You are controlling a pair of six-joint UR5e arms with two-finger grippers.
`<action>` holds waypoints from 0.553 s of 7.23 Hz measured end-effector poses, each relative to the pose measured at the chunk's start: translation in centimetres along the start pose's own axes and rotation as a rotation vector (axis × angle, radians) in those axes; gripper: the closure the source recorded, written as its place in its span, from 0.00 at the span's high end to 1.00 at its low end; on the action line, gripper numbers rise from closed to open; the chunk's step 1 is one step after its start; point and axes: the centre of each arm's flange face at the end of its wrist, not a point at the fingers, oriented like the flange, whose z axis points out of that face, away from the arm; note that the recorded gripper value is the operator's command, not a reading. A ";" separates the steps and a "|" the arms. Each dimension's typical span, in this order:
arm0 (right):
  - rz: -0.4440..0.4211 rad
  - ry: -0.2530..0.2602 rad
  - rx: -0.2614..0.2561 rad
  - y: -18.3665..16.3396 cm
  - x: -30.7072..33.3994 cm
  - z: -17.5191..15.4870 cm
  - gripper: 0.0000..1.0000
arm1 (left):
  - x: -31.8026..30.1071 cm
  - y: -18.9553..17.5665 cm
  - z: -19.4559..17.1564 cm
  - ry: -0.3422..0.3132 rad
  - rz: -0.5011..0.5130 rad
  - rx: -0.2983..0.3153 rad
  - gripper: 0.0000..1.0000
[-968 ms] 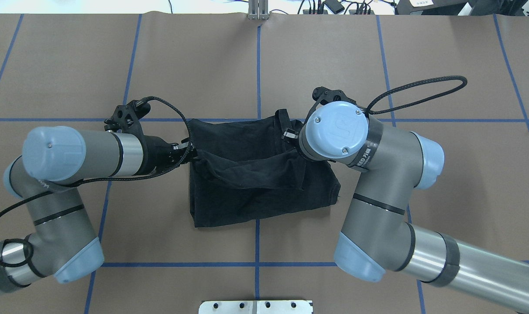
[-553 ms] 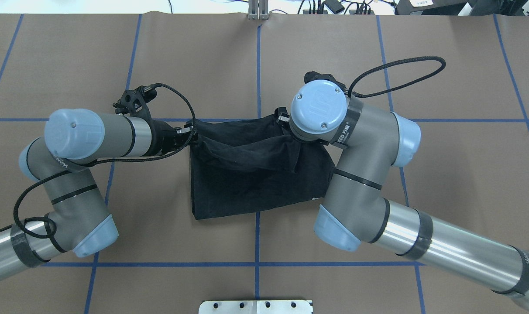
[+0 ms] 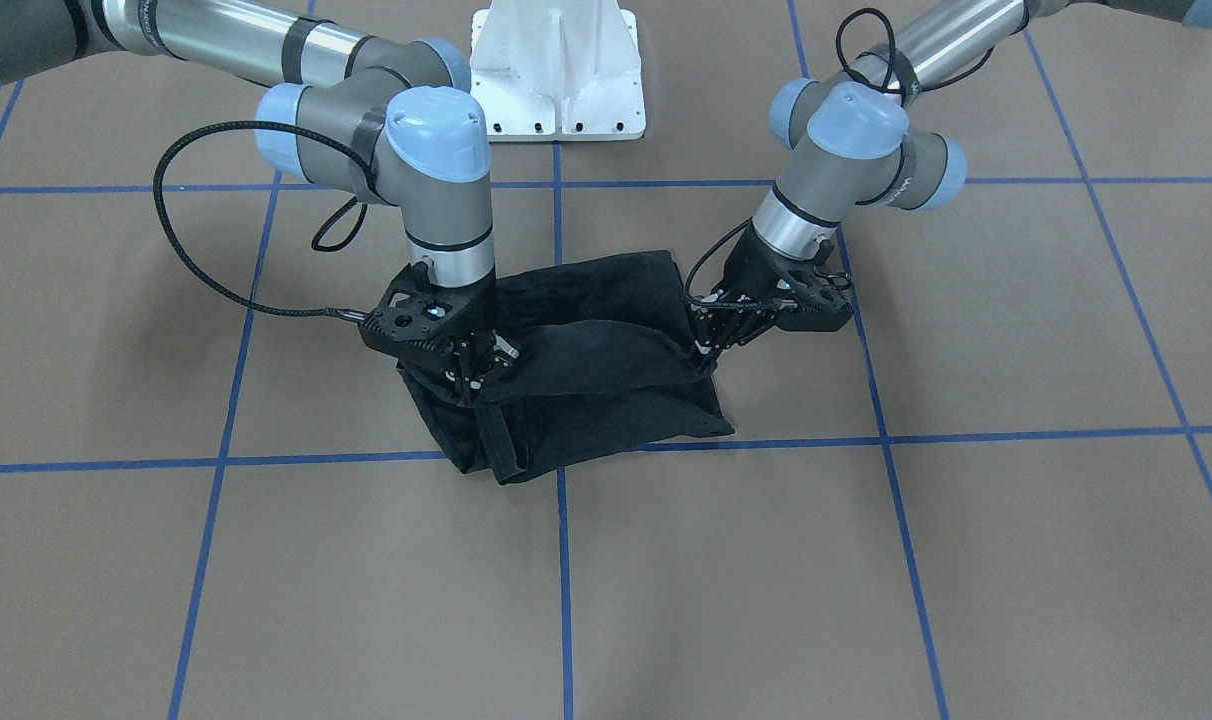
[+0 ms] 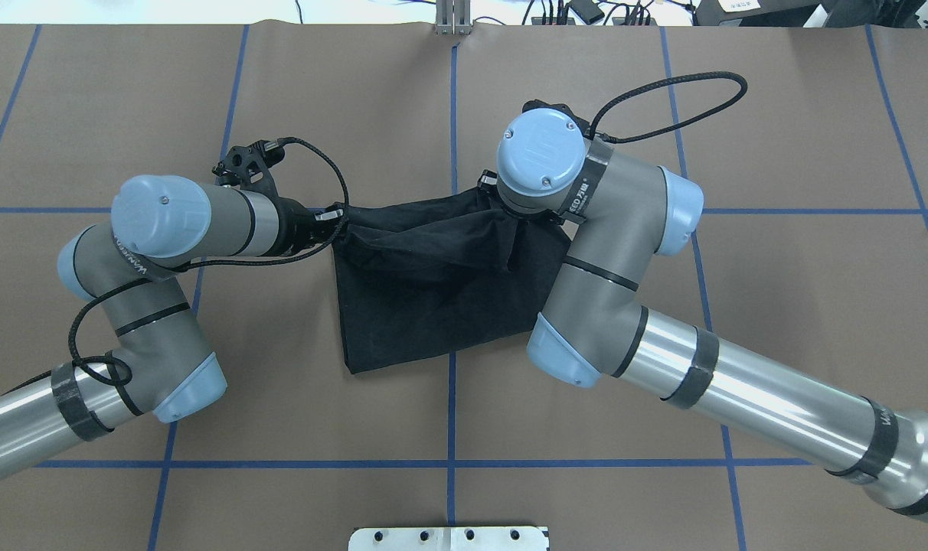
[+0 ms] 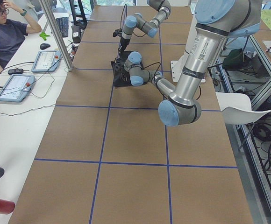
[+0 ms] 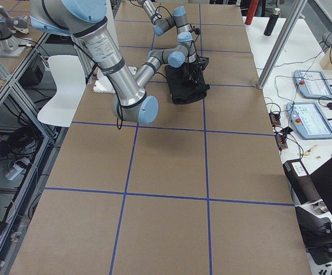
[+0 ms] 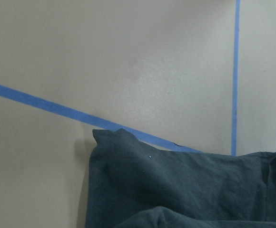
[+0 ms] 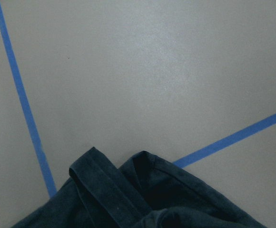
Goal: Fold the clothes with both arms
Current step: 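Lift the near edge with both grippers and fold it away over the shirt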
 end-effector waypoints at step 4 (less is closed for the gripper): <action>-0.015 0.019 0.012 -1.7 -1.4 2.8 0.00 | -0.6 -2.1 1.1 -0.027 0.031 0.024 0.00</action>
